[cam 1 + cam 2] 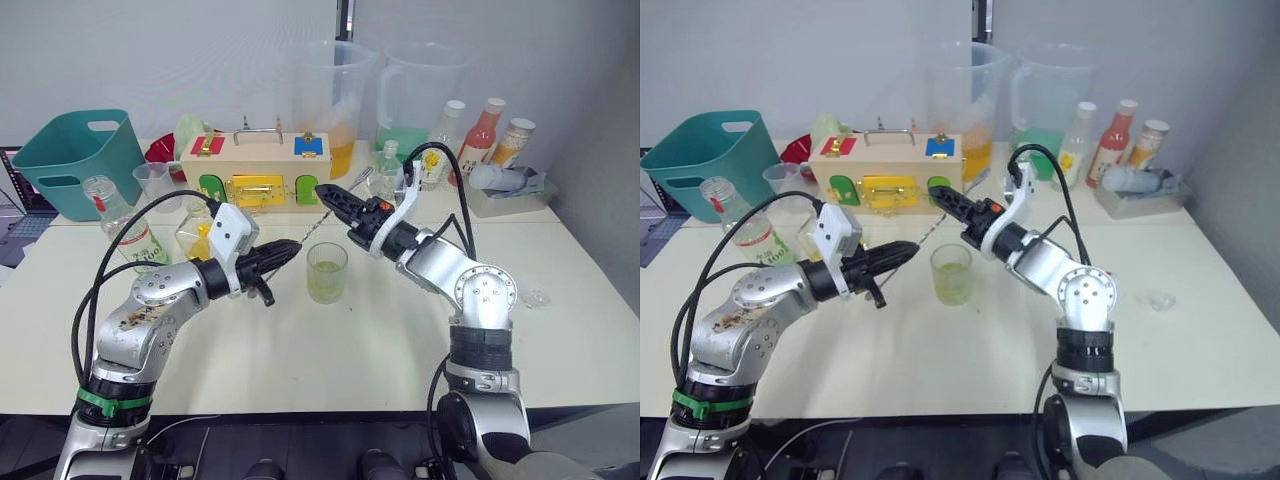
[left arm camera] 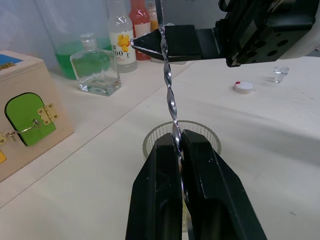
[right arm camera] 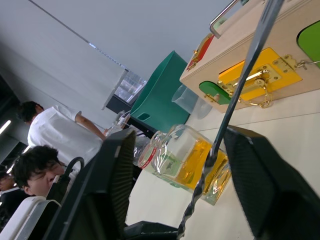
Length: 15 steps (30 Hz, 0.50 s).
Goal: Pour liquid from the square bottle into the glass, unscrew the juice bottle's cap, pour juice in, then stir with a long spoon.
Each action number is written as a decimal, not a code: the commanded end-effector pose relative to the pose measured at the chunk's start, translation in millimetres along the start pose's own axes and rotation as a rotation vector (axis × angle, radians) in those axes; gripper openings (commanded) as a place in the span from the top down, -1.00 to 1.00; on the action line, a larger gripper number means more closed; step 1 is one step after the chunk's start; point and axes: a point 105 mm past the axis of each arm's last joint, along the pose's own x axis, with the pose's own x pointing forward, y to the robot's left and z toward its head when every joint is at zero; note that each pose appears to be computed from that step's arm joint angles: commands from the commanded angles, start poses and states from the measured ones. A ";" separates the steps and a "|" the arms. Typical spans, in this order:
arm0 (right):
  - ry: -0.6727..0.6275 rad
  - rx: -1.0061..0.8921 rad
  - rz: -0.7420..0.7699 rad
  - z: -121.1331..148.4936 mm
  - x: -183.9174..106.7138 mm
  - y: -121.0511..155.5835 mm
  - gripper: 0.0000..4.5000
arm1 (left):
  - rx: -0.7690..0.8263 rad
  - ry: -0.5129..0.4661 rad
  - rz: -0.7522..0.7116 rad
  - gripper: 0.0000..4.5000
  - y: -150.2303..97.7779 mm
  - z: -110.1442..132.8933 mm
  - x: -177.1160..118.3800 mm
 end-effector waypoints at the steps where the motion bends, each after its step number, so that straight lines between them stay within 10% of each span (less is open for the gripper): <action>1: -0.037 -0.033 0.029 7.0 3.0 9.1 0.28 | 0.043 -0.033 -0.004 1.00 -0.5 12.2 -0.3; 6: -0.033 -0.041 0.028 3.0 3.8 8.7 0.99 | 0.038 -0.037 0.000 1.00 0.1 12.2 0.1; 15: -0.059 -0.055 0.026 9.2 0.8 7.3 0.99 | 0.006 -0.034 0.030 1.00 5.0 10.6 -0.7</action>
